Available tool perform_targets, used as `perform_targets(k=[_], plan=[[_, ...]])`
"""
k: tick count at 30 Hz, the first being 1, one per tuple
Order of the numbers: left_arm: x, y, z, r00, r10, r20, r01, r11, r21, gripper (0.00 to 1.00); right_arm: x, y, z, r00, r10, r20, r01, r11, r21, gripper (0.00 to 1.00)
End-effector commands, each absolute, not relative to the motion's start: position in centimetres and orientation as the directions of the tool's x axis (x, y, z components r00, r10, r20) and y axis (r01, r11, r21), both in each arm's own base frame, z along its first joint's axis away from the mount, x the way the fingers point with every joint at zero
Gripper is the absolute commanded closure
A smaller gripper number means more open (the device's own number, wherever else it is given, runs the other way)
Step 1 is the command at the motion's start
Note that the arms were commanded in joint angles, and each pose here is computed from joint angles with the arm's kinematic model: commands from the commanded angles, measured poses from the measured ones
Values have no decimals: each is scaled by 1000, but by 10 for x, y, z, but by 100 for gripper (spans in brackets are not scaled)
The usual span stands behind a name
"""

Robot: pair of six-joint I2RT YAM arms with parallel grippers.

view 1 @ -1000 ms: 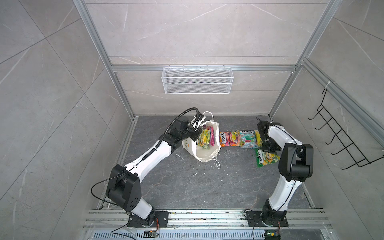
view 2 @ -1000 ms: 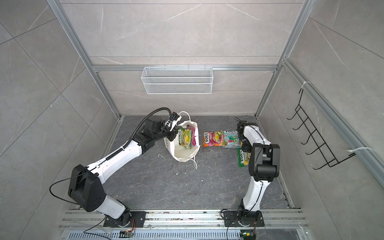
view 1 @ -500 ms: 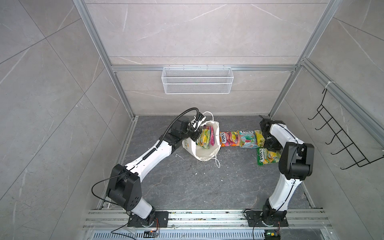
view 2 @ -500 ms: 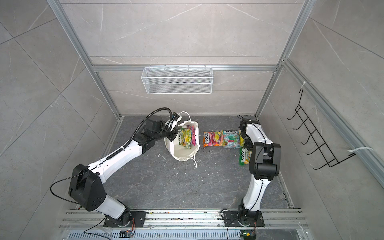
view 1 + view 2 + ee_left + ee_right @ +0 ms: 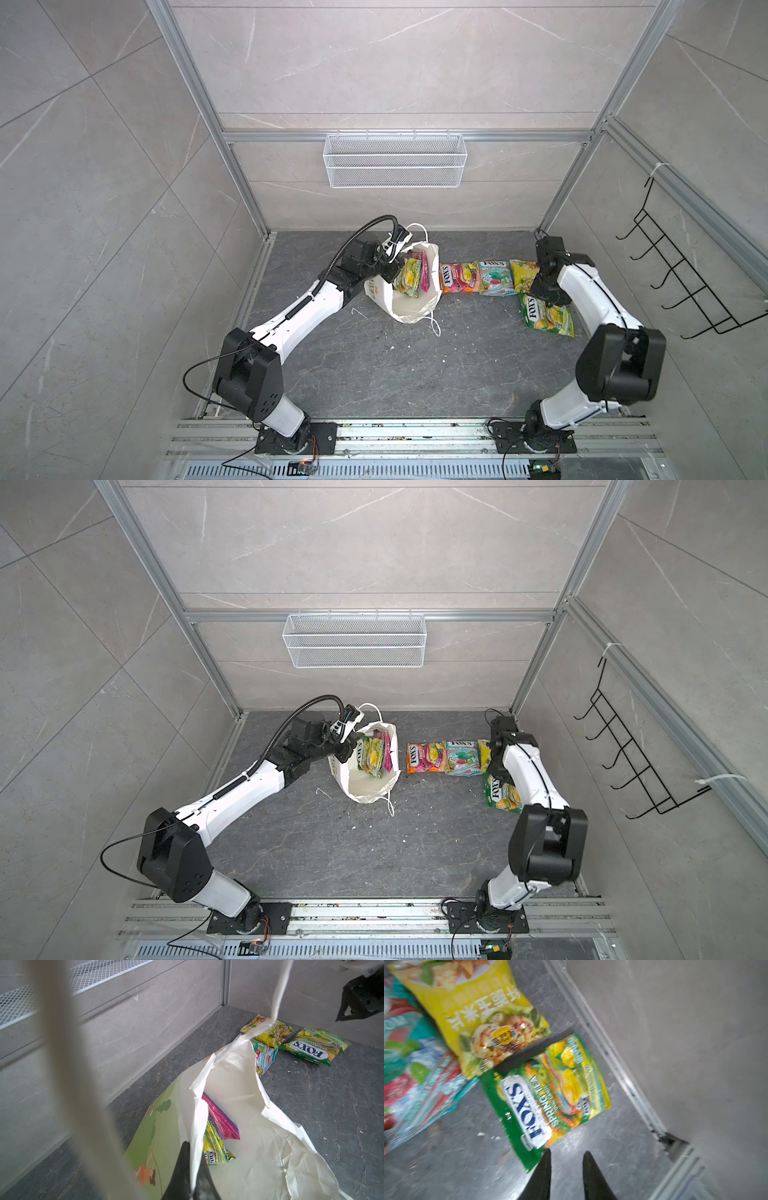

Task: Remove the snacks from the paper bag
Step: 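Lower the green Spring Tea packet onto the table and open the right gripper, then raise the right gripper and draw it back nearer the robot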

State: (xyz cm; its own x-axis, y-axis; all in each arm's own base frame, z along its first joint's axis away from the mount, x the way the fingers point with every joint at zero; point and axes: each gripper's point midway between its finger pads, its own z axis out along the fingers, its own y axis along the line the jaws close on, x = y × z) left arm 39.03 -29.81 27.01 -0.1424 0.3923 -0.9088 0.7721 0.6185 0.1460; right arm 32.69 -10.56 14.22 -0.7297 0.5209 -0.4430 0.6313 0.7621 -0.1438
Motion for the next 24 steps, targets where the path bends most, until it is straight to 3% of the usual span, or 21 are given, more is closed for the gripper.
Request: perform_targets(k=[1, 3, 6, 12, 16, 24], plan=[[393, -305, 298, -77, 348, -934, 777, 609, 163, 100, 346, -90, 129, -559, 704, -438, 676, 693, 251, 74], [393, -305, 299, -76, 348, -935, 776, 609, 163, 100, 341, -98, 125, -457, 814, -358, 686, 579, 441, 77], [392, -304, 302, -70, 343, -937, 775, 610, 165, 100, 320, -120, 107, -278, 932, -233, 716, 362, 597, 75], [391, -304, 302, -71, 336, -939, 773, 613, 161, 100, 275, -158, 70, -20, 999, -41, 728, 43, 684, 66], [391, -303, 301, -76, 340, -937, 774, 613, 160, 100, 276, -166, 58, -27, 1000, 1, 729, 19, 685, 61], [391, -305, 302, -78, 336, -939, 776, 612, 154, 100, 284, -179, 44, 12, 1000, 2, 726, -10, 688, 62]])
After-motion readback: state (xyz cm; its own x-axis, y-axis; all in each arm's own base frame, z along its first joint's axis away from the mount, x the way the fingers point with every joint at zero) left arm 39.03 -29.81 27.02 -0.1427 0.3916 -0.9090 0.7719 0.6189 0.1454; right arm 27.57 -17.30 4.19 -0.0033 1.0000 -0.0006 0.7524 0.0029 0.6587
